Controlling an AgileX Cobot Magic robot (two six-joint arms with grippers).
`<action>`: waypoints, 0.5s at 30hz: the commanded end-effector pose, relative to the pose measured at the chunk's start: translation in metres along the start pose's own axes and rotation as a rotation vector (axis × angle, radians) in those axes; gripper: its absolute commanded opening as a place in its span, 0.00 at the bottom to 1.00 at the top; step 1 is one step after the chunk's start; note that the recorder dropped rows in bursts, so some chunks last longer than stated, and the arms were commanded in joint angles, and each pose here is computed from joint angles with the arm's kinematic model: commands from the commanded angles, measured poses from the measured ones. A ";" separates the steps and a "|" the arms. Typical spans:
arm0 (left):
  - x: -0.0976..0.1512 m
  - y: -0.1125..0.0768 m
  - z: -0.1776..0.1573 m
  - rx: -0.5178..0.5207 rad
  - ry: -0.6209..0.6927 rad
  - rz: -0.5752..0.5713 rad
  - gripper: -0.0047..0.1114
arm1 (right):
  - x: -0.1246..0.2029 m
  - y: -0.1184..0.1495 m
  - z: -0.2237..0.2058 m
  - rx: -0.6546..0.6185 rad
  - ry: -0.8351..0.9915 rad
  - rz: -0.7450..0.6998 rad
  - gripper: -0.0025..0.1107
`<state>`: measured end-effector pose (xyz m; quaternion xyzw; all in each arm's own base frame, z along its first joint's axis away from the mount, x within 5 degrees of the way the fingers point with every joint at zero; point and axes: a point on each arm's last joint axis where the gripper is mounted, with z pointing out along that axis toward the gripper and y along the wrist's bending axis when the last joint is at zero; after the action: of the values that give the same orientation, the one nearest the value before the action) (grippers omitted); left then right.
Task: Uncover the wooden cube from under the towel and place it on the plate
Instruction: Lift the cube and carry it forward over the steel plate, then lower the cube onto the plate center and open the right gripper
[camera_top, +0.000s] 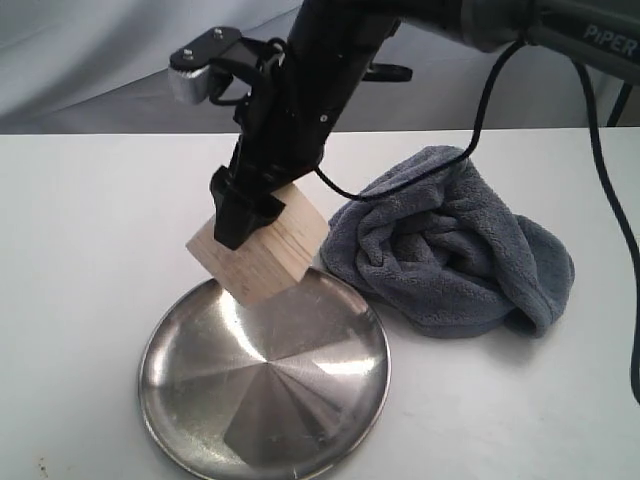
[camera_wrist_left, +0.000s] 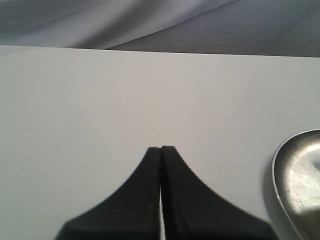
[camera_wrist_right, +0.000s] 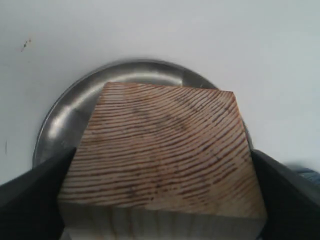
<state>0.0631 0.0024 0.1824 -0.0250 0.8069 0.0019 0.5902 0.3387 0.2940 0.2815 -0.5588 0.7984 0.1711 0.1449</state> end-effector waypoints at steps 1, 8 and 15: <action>0.000 0.000 0.000 0.004 -0.009 0.000 0.05 | 0.016 0.006 0.016 -0.044 0.061 0.036 0.02; 0.000 0.000 0.000 0.004 -0.009 0.000 0.05 | 0.035 0.007 0.046 -0.047 0.096 0.070 0.02; 0.000 0.000 0.000 0.004 -0.009 0.000 0.05 | 0.023 0.027 0.071 0.020 -0.015 -0.097 0.02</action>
<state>0.0631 0.0024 0.1824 -0.0250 0.8069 0.0019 0.5902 0.3179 0.2997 0.2062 -0.5791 0.7923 0.1503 0.1200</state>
